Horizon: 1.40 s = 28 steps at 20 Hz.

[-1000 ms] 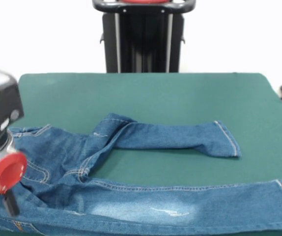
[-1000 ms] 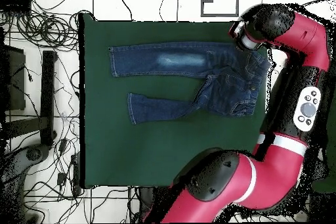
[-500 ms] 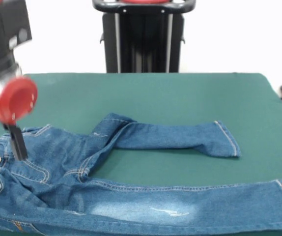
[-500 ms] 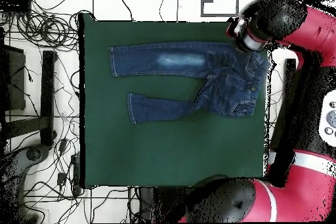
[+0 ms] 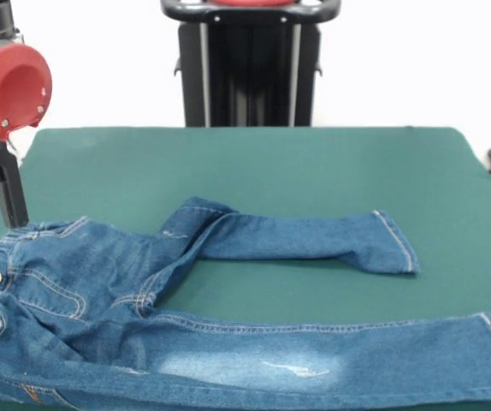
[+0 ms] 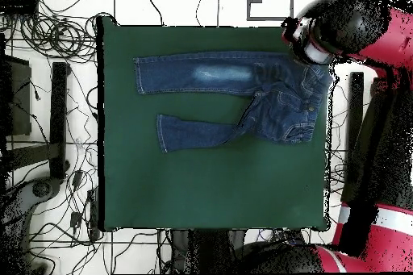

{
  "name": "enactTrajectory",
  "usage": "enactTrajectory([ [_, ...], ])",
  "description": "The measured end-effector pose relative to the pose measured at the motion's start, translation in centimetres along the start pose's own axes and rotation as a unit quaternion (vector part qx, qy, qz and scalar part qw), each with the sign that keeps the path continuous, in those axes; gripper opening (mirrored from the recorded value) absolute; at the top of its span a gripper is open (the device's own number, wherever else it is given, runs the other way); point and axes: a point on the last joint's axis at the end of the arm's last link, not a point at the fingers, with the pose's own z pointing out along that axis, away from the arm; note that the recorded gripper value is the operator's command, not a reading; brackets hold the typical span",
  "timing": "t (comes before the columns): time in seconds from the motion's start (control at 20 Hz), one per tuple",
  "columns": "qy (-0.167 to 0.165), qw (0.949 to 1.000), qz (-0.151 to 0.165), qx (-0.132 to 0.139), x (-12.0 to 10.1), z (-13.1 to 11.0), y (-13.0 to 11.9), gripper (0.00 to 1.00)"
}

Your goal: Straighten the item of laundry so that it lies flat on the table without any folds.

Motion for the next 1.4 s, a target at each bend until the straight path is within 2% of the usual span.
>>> enactTrajectory([
  [0.25,-0.006,0.9999,-0.002,-0.008,1.0,1.5,0.2,1.0],
  [0.3,-0.009,0.9999,-0.004,-0.011,1.8,2.6,0.3,1.0],
  [0.65,-0.01,0.9997,-0.012,-0.017,4.2,5.6,0.8,1.0],
  [1.05,0.022,0.9994,-0.016,-0.019,7.6,7.9,1.1,1.0],
  [1.4,0.041,0.9988,-0.017,-0.023,9.5,8.8,1.4,1.0],
])
